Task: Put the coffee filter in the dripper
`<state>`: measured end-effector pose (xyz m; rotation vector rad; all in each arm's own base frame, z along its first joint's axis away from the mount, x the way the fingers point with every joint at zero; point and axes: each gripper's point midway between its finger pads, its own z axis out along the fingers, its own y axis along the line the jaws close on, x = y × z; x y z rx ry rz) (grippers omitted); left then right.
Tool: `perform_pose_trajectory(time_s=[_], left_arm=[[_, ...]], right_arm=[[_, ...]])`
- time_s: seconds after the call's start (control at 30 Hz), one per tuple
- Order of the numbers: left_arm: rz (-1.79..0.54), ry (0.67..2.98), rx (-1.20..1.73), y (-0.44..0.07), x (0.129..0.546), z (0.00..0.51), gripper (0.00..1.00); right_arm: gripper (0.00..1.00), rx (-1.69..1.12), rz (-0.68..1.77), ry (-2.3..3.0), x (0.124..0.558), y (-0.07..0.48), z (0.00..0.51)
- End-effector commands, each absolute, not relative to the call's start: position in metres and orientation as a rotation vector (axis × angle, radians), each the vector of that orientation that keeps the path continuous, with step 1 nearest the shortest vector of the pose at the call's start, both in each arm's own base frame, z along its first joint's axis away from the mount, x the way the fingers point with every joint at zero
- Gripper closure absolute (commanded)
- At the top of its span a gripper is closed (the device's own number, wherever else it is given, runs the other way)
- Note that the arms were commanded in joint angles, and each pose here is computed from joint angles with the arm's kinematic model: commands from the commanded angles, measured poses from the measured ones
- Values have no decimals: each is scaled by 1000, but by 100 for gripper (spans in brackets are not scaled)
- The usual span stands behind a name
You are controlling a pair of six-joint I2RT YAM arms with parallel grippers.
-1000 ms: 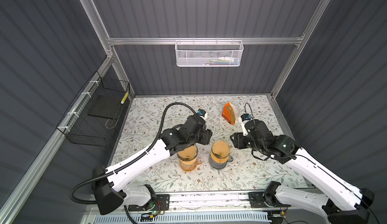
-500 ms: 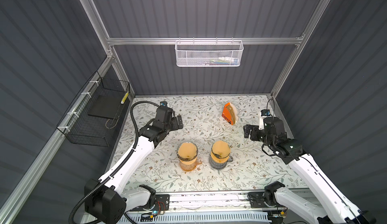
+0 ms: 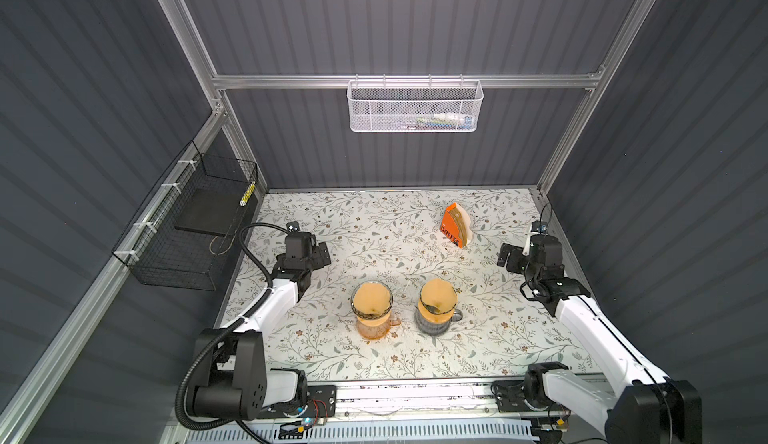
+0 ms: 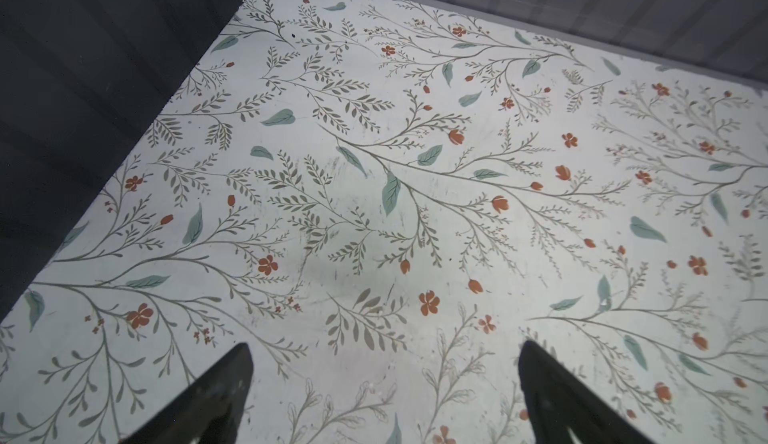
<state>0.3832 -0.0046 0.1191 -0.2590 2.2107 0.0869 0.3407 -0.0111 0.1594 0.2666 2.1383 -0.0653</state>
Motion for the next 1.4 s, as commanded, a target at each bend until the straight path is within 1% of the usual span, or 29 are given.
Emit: perform_pose_trajectory(time_s=[0.0, 0.07, 0.1, 0.2, 0.37, 0.5, 0.6, 0.77, 1.37], left_arm=[[179, 2091, -183, 5, 403, 128, 0], [217, 2088, -173, 10, 405, 118, 0], [215, 2074, -172, 11, 405, 114, 0], [193, 2001, -156, 11, 408, 108, 0], [193, 1983, -91, 7, 413, 89, 0], [177, 1966, -78, 4, 413, 78, 0], [168, 1968, -67, 3, 412, 67, 0], [150, 1966, -50, 1, 416, 66, 0], [150, 1979, -47, 0, 416, 64, 0]], right_arm=[[1, 280, -121, 2013, 356, -25, 169], [1, 289, -171, 2001, 357, -34, 163], [1, 284, -193, 2021, 359, -37, 153], [1, 288, -223, 1988, 363, -43, 145], [1, 250, -206, 1887, 372, -42, 133], [1, 216, -172, 1787, 378, -39, 144], [1, 197, -122, 1787, 379, -37, 129], [1, 173, -71, 1790, 380, -34, 121], [1, 173, -62, 1795, 383, -35, 121]])
